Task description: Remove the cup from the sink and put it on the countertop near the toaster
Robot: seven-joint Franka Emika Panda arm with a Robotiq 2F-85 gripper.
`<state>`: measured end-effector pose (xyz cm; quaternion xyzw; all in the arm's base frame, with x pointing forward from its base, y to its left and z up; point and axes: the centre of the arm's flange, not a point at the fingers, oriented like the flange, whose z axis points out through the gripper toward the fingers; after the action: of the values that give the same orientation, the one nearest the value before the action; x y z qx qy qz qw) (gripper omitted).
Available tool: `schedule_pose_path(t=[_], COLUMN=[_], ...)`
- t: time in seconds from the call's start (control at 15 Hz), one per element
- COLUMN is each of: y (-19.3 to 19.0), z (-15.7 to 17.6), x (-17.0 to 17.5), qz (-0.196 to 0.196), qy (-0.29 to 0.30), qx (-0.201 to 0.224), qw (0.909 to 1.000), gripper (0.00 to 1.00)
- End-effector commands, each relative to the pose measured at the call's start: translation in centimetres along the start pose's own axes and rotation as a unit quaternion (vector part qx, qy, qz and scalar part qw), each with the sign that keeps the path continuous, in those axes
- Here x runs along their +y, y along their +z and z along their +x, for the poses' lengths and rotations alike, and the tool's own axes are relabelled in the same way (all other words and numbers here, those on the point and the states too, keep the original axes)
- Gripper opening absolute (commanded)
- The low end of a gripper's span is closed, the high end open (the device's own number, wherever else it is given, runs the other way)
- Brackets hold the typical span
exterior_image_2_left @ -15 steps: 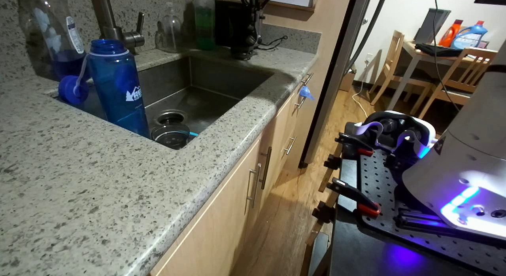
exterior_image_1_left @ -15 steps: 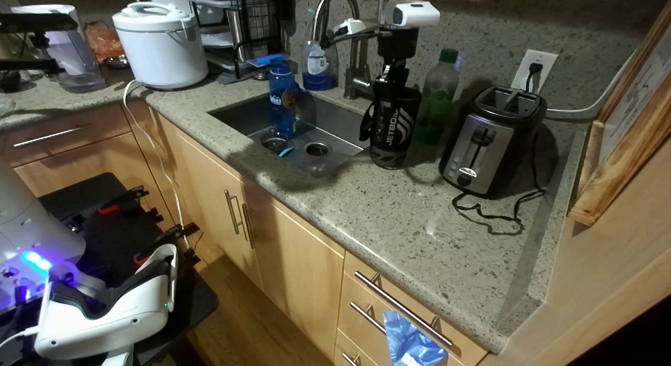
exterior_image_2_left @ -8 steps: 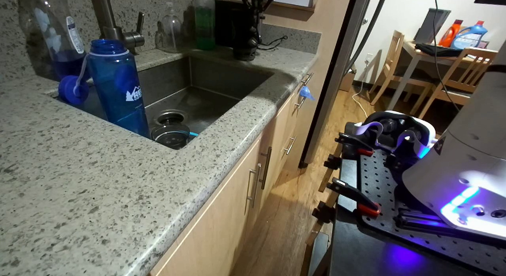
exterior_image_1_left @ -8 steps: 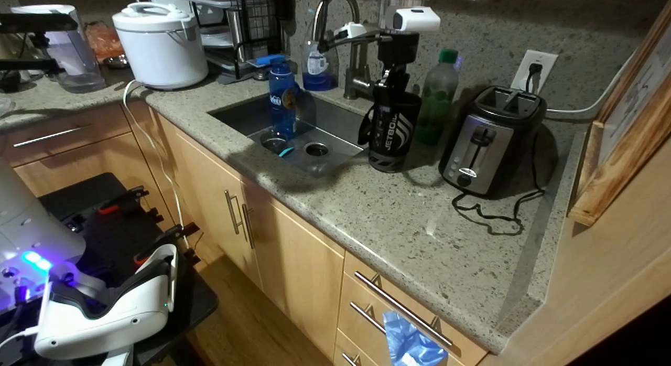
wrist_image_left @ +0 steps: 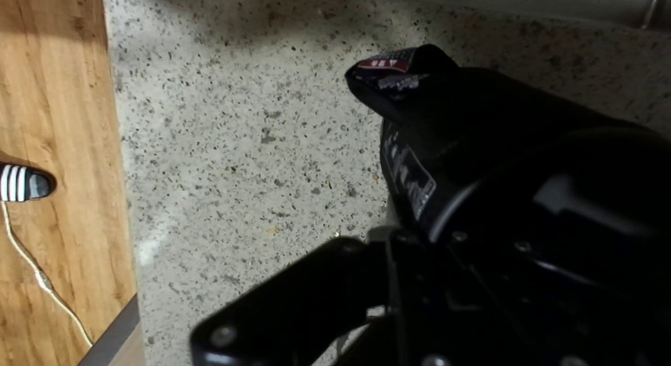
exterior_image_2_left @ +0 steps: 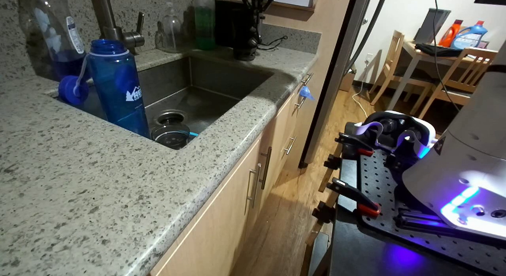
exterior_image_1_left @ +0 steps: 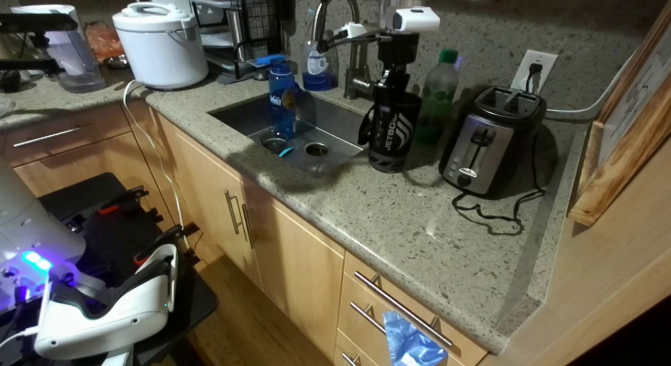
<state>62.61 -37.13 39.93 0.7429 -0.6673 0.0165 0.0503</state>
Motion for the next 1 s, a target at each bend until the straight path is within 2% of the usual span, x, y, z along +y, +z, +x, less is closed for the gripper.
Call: schedule_pose_path(t=[0.0,0.07,0.13,0.2,0.73,0.8,0.93], y=[-0.88,-0.86,-0.85,-0.81,-0.76,-0.85,-1.37], z=[-0.39,-0.40,-0.43,-0.44,-0.43,-0.43,-0.44], x=[0.66,0.64,0.64,0.64,0.69,0.73,0.93], qz=[-0.001,-0.002,-0.003,-0.003,-0.005,-0.005,0.000], qy=[0.015,0.014,0.014,0.014,0.015,0.016,0.015], qx=[-0.014,-0.014,-0.015,-0.015,-0.019,-0.019,-0.018], qw=[0.9998,0.9998,0.9998,0.9998,0.9997,0.9997,0.9997], gripper=[0.08,0.24,0.31,0.33,0.95,0.99,1.00])
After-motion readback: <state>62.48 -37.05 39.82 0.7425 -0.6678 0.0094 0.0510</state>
